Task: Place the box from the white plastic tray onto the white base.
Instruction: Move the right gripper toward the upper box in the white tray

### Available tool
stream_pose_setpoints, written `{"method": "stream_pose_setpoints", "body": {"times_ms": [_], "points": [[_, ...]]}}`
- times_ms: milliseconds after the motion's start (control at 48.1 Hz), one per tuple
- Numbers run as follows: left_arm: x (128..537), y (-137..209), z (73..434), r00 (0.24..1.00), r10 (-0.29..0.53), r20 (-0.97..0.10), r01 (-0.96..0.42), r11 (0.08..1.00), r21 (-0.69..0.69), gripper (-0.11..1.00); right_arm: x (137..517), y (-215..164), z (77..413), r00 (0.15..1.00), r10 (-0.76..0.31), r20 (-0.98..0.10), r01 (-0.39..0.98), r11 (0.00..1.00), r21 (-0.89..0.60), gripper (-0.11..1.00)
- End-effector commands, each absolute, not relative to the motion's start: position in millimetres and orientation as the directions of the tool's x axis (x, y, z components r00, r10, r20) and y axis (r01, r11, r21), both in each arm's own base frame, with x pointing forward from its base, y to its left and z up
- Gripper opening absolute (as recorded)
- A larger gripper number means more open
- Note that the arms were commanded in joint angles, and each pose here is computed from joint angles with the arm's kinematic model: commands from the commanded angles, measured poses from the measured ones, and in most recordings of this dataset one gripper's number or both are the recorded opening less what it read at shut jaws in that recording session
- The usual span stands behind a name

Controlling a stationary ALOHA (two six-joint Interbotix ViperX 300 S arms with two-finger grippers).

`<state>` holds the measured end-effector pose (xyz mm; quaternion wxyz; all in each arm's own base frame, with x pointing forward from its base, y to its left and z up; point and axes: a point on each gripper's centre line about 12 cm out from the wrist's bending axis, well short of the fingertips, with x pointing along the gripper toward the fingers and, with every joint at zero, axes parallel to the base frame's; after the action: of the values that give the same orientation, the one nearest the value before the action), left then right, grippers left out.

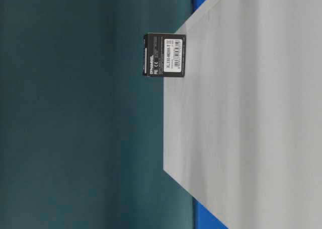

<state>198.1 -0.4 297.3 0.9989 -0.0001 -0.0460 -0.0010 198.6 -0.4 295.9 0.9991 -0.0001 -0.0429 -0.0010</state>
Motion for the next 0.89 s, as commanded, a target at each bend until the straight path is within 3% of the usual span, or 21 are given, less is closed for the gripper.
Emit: {"method": "stream_pose_setpoints", "body": {"times_ms": [0, 125, 229, 458, 666, 749, 874], "points": [[204.6, 0.4, 303.9, 0.996, 0.0, 0.087, -0.001, 1.0, 0.012, 0.14, 201.3, -0.8, 300.0, 0.995, -0.005, 0.095, 0.003, 1.0, 0.02, 0.14], [209.3, 0.4, 311.4, 0.997, 0.0, 0.083, -0.001, 1.0, 0.014, 0.0, 203.0, -5.2, 302.5, 0.997, -0.036, 0.072, 0.026, 0.99, 0.137, 0.02], [211.5, 0.5, 316.9, 0.998, 0.0, 0.067, -0.001, 1.0, 0.015, -0.07, 204.2, -5.0, 306.3, 0.999, -0.034, 0.017, 0.03, 0.979, 0.2, -0.01], [213.2, 2.1, 321.5, 0.999, 0.009, -0.031, -0.009, 1.0, 0.015, -0.07, 205.3, -5.6, 316.7, 0.977, -0.015, -0.214, 0.062, 0.975, 0.214, -0.01], [213.7, 3.2, 329.3, 0.999, 0.015, -0.048, -0.014, 1.0, 0.015, -0.07, 200.6, -19.2, 339.8, 0.936, -0.064, -0.346, 0.145, 0.966, 0.213, -0.01], [213.6, 3.9, 334.8, 0.999, 0.018, -0.034, -0.018, 1.0, 0.015, -0.07, 198.3, -25.6, 341.2, 0.897, -0.083, -0.434, 0.191, 0.959, 0.212, -0.01], [215.2, 4.6, 340.5, 1.0, 0.021, -0.023, -0.021, 1.0, 0.015, -0.07, 195.2, -36.9, 335.8, 0.775, -0.093, -0.626, 0.277, 0.939, 0.204, -0.01]]}}
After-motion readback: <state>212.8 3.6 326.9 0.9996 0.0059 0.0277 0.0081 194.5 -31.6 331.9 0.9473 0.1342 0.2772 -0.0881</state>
